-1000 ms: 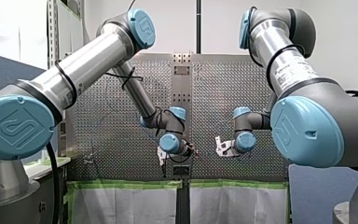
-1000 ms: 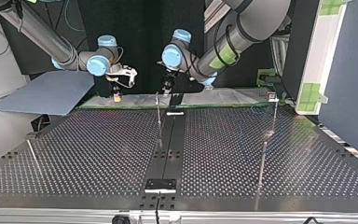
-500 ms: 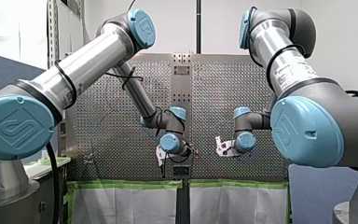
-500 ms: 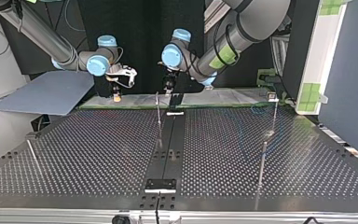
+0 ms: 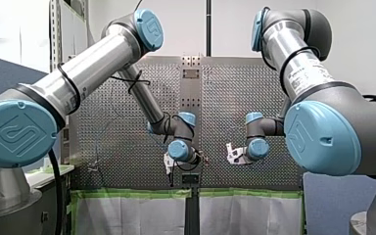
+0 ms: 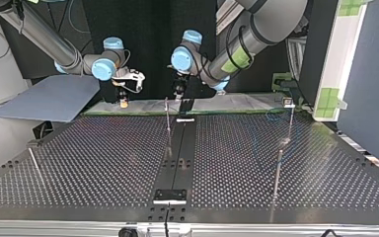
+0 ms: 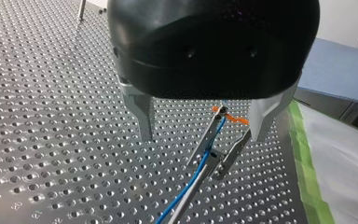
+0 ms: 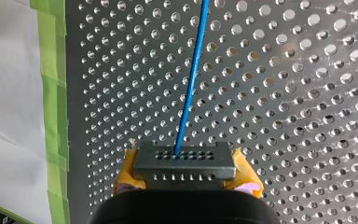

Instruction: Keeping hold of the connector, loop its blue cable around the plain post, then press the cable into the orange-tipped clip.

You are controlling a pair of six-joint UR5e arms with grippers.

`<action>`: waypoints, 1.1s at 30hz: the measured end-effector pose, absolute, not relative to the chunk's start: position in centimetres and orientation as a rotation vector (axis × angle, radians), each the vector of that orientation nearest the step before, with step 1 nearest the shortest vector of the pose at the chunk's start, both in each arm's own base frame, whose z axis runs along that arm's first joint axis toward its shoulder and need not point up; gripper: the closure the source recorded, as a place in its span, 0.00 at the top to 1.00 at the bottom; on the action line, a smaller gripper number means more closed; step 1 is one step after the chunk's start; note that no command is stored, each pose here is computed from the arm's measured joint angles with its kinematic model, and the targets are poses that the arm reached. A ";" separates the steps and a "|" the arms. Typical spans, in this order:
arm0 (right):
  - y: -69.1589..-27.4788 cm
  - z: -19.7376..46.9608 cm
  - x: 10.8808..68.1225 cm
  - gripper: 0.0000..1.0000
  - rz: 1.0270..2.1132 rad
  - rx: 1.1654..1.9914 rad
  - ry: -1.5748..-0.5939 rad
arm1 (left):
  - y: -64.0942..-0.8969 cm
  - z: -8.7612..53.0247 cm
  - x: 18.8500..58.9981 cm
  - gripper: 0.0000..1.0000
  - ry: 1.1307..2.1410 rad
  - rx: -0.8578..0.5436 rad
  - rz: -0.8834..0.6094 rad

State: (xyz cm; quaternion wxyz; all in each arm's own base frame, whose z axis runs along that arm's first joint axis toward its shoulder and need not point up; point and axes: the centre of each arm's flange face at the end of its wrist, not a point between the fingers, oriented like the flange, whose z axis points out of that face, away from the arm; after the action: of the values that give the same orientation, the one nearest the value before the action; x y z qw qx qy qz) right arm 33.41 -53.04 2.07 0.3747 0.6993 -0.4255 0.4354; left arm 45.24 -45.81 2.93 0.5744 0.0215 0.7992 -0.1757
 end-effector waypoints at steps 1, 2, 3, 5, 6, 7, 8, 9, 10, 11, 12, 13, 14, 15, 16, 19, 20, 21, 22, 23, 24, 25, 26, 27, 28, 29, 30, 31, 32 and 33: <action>-53.0 2.1 33.4 0.00 1.115 1.791 -1.089 | -45.7 2.9 45.0 1.00 1.880 0.053 -0.401; -53.0 2.1 33.4 0.00 1.115 1.791 -1.089 | -45.6 2.9 44.8 1.00 1.887 0.055 -0.390; -53.0 2.1 33.5 0.00 1.115 1.791 -1.089 | -45.5 3.0 44.5 1.00 1.893 0.058 -0.378; -53.0 2.1 33.4 0.00 1.115 1.792 -1.089 | -45.3 3.4 43.8 1.00 1.897 0.056 -0.359; -53.0 2.1 33.4 0.00 1.115 1.791 -1.089 | -45.2 3.7 43.5 1.00 1.894 0.051 -0.355; -53.1 2.1 33.4 0.00 1.114 1.791 -1.090 | -45.2 4.1 43.2 1.00 1.888 0.041 -0.354; -53.1 2.0 33.3 0.00 1.113 1.790 -1.091 | -45.1 4.4 42.9 1.00 1.881 0.032 -0.357; -53.1 2.1 33.3 0.00 1.113 1.790 -1.092 | -45.0 4.7 42.7 1.00 1.874 0.021 -0.363; -53.1 2.0 33.2 0.00 1.112 1.789 -1.093 | -44.9 5.1 42.4 1.00 1.864 0.007 -0.371; -53.1 2.1 33.2 0.00 1.112 1.788 -1.093 | -44.8 5.4 42.2 1.00 1.857 -0.005 -0.376; -53.2 2.1 33.2 0.00 1.112 1.788 -1.094 | -44.7 5.7 42.0 1.00 1.849 -0.017 -0.382; -53.2 2.1 33.2 0.00 1.112 1.787 -1.094 | -44.6 6.1 41.8 1.00 1.839 -0.034 -0.388; -53.2 2.1 33.2 0.00 1.112 1.787 -1.094 | -44.4 6.4 41.7 1.00 1.831 -0.048 -0.392; -53.2 2.1 33.2 0.00 1.112 1.787 -1.094 | -44.3 6.7 41.6 1.00 1.822 -0.062 -0.396; -53.2 2.1 33.2 0.00 1.112 1.787 -1.094 | -44.1 7.1 41.4 1.00 1.811 -0.081 -0.401; -53.2 2.1 33.2 0.00 1.112 1.788 -1.094 | -43.8 8.0 40.6 1.00 1.782 -0.121 -0.419; -53.2 2.1 33.2 0.00 1.112 1.788 -1.094 | -43.9 8.3 40.2 1.00 1.774 -0.130 -0.426; -53.2 2.1 33.2 0.00 1.111 1.789 -1.094 | -43.9 8.6 39.9 1.00 1.766 -0.138 -0.433; -53.2 2.1 33.2 0.00 1.112 1.789 -1.094 | -44.0 8.9 39.4 1.00 1.755 -0.148 -0.444; -53.1 2.1 33.2 0.00 1.112 1.789 -1.094 | -44.1 9.2 39.0 1.00 1.747 -0.154 -0.451; -53.1 2.1 33.2 0.00 1.112 1.790 -1.094 | -44.2 9.5 38.5 1.00 1.741 -0.158 -0.457; -53.1 2.1 33.2 0.00 1.112 1.790 -1.094 | -44.3 9.8 37.9 1.00 1.731 -0.160 -0.462; -53.1 2.1 33.2 0.00 1.112 1.789 -1.094 | -44.4 10.1 37.5 1.00 1.723 -0.159 -0.464; -53.1 2.1 33.2 0.00 1.112 1.790 -1.094 | -44.5 10.3 37.0 1.00 1.715 -0.159 -0.466; -53.2 2.1 33.2 0.00 1.112 1.789 -1.094 | -44.5 10.7 36.4 1.00 1.705 -0.159 -0.468; -53.2 2.1 33.2 0.00 1.112 1.789 -1.094 | -44.5 11.0 36.0 1.00 1.695 -0.161 -0.469; -53.2 2.1 33.2 0.00 1.112 1.789 -1.094 | -44.5 11.2 35.7 1.00 1.687 -0.164 -0.470; -53.2 2.1 33.2 0.00 1.112 1.789 -1.094 | -44.3 11.6 35.3 1.00 1.678 -0.167 -0.472; -53.2 2.1 33.2 0.00 1.112 1.789 -1.094 | -44.2 11.8 35.1 1.00 1.670 -0.170 -0.475; -53.2 2.1 33.1 0.00 1.111 1.789 -1.094 | -44.1 12.1 34.8 1.00 1.662 -0.173 -0.479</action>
State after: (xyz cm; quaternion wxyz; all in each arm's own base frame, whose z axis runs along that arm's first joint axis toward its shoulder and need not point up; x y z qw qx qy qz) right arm 33.15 -53.18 2.08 0.3749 0.6988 -0.4274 0.4341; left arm 34.85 -44.12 12.08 0.6455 -0.0760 0.7303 -0.2103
